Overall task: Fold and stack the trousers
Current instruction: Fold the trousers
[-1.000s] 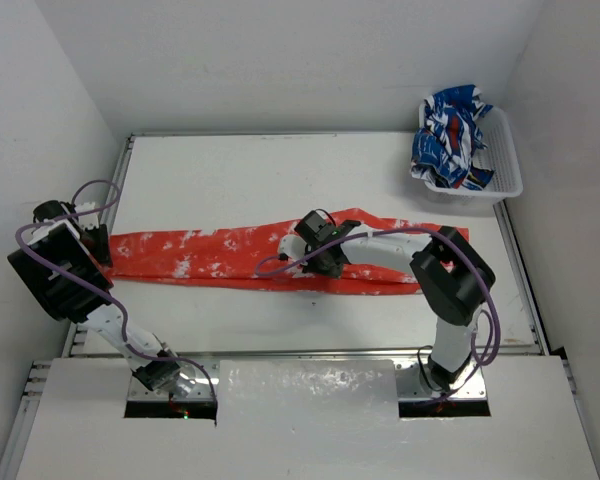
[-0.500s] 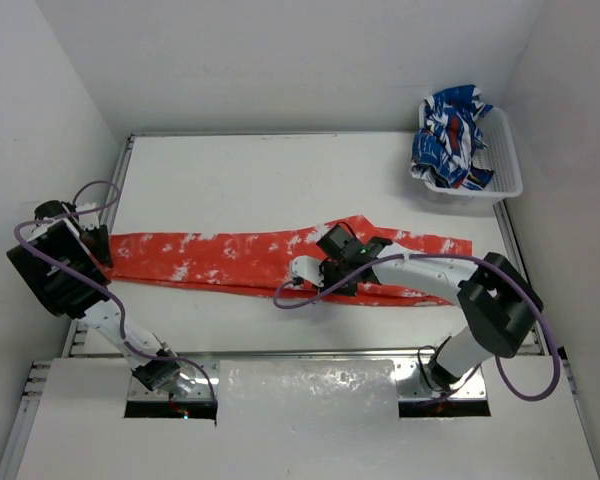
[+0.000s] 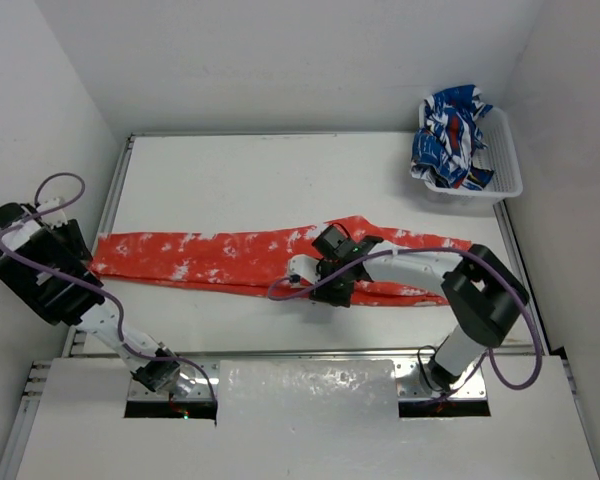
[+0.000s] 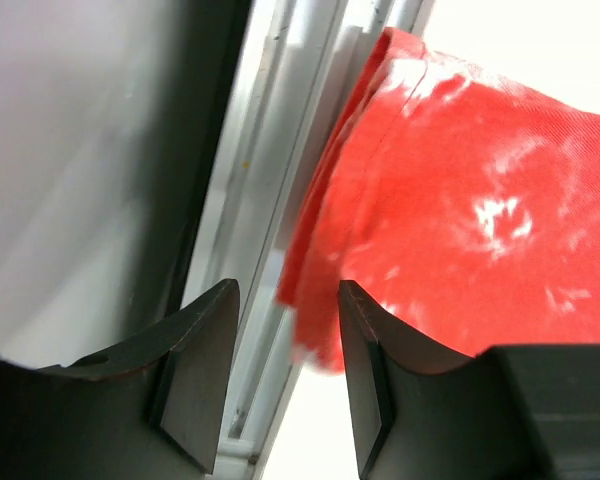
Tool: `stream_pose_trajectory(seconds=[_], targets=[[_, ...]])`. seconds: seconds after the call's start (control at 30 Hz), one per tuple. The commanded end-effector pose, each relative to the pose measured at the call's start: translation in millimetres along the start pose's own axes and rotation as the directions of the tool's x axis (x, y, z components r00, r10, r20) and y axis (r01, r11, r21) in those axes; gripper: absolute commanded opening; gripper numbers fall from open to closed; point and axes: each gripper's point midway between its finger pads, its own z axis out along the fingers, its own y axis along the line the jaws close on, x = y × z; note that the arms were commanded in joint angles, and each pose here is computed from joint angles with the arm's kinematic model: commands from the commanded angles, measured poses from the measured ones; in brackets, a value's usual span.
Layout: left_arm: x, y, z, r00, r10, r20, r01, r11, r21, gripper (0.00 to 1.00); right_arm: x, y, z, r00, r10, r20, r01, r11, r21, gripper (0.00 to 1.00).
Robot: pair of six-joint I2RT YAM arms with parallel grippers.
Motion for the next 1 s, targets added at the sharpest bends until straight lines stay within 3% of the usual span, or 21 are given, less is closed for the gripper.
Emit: stream_pose_trajectory(seconds=[0.0, 0.13, 0.2, 0.3, 0.33, 0.43, 0.53, 0.67, 0.7, 0.73, 0.8, 0.83, 0.9, 0.97], targets=[[-24, -11, -33, 0.996, 0.006, 0.088, -0.011, 0.998, 0.063, 0.43, -39, -18, -38, 0.990, -0.006, 0.143, -0.005, 0.997, 0.076, 0.56], [-21, -15, -35, 0.997, 0.017, 0.077, -0.023, 0.997, 0.079, 0.45, -39, -21, -54, 0.985, 0.029, 0.171, -0.045, 0.995, 0.088, 0.56], [-19, -7, -27, 0.998, 0.012, 0.066, -0.015, 0.999, 0.048, 0.46, -40, -22, -60, 0.971, 0.096, 0.219, -0.114, 0.991, 0.071, 0.57], [-10, -19, -11, 1.000, -0.004, 0.013, 0.002, 0.989, 0.145, 0.50, -33, -39, -71, 0.911, 0.271, 0.311, -0.299, 0.953, 0.045, 0.57], [-5, -22, -4, 1.000, -0.002, -0.007, 0.004, 0.984, 0.177, 0.59, -26, -58, -78, 0.858, 0.367, 0.360, -0.414, 0.908, 0.060, 0.57], [3, -22, 13, 0.999, 0.021, -0.025, -0.017, 0.988, 0.156, 0.66, 1, -91, -93, 0.727, 0.530, 0.436, -0.627, 0.771, 0.108, 0.60], [25, -18, 31, 0.995, 0.019, -0.102, -0.008, 0.994, 0.113, 0.67, 33, -111, -102, 0.562, 0.663, 0.494, -0.793, 0.602, 0.095, 0.60], [54, -4, 49, 0.983, 0.002, -0.183, 0.003, 1.000, 0.024, 0.67, 94, -124, -106, 0.382, 0.767, 0.515, -0.922, 0.355, 0.155, 0.60], [59, -5, 50, 0.981, -0.001, -0.195, 0.006, 1.000, 0.027, 0.67, 103, -124, -105, 0.365, 0.777, 0.513, -0.930, 0.332, 0.158, 0.60], [61, -5, 52, 0.980, -0.002, -0.200, 0.008, 1.000, 0.027, 0.65, 112, -125, -107, 0.334, 0.784, 0.522, -0.942, 0.291, 0.166, 0.60], [67, -7, 55, 0.977, -0.007, -0.213, 0.016, 0.999, 0.039, 0.52, 133, -122, -106, 0.275, 0.801, 0.532, -0.961, 0.218, 0.168, 0.59], [68, -8, 55, 0.977, -0.005, -0.212, 0.015, 0.999, 0.045, 0.40, 139, -118, -104, 0.246, 0.810, 0.533, -0.969, 0.188, 0.162, 0.60], [70, -14, 54, 0.976, -0.005, -0.216, 0.023, 0.997, 0.079, 0.27, 154, -118, -108, 0.198, 0.811, 0.550, -0.978, 0.127, 0.165, 0.59], [64, -19, 50, 0.980, -0.004, -0.198, 0.027, 0.993, 0.114, 0.05, 171, -116, -111, 0.154, 0.815, 0.559, -0.982, 0.061, 0.181, 0.59]])
